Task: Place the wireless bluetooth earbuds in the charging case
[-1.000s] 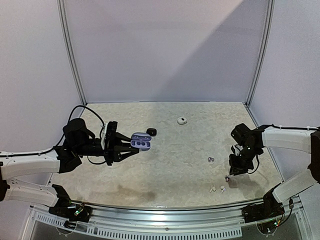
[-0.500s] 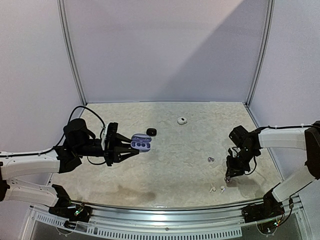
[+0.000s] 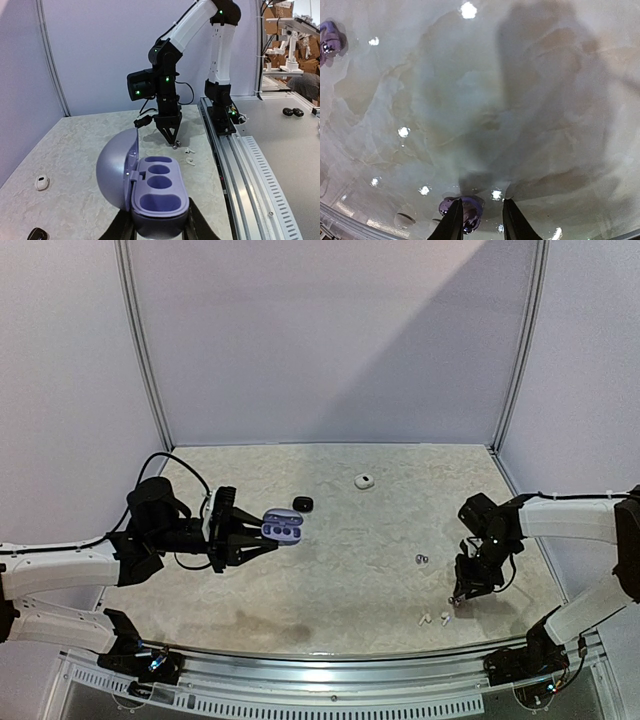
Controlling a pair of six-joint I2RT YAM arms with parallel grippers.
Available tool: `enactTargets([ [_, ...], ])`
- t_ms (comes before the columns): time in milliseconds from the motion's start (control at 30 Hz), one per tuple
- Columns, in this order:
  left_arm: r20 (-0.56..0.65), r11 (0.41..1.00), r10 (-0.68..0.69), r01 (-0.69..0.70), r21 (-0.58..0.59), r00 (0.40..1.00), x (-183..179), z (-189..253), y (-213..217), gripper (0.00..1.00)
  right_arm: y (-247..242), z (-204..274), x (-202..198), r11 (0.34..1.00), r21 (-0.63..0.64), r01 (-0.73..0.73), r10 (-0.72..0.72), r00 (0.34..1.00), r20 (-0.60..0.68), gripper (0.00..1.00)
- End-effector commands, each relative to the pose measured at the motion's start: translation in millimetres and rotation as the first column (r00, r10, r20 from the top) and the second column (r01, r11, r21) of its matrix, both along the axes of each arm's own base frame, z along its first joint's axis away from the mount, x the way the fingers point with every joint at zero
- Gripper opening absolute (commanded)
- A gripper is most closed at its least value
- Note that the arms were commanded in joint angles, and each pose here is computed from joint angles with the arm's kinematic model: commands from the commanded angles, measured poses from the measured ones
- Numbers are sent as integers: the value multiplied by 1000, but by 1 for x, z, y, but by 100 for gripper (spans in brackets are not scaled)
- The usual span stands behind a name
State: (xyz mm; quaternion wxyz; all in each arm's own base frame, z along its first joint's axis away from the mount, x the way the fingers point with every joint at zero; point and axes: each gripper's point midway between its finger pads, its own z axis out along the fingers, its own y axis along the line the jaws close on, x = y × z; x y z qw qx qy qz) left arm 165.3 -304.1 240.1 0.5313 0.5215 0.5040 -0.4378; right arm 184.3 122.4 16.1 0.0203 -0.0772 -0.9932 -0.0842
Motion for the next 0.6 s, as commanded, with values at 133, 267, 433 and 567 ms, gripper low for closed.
enactTargets([
  [133, 21, 1000, -3, 3, 0, 1000, 0, 3, 0, 0, -7, 17, 6, 997, -45, 59, -58, 998, 34, 27],
  [267, 17, 1000, -2, 2, 2, 1000, -1, 2, 1, 0, -2, 9, 2, 997, -9, 81, -81, 997, 17, 26],
  [433, 21, 1000, -1, 1, 3, 1000, 0, 2, 1, 0, 3, 0, -3, 996, 14, 92, -92, 996, -19, 24],
  [567, 22, 1000, 2, -2, 4, 1000, 0, 3, 1, 0, 5, -6, -9, 996, 20, 91, -90, 995, -48, 23],
])
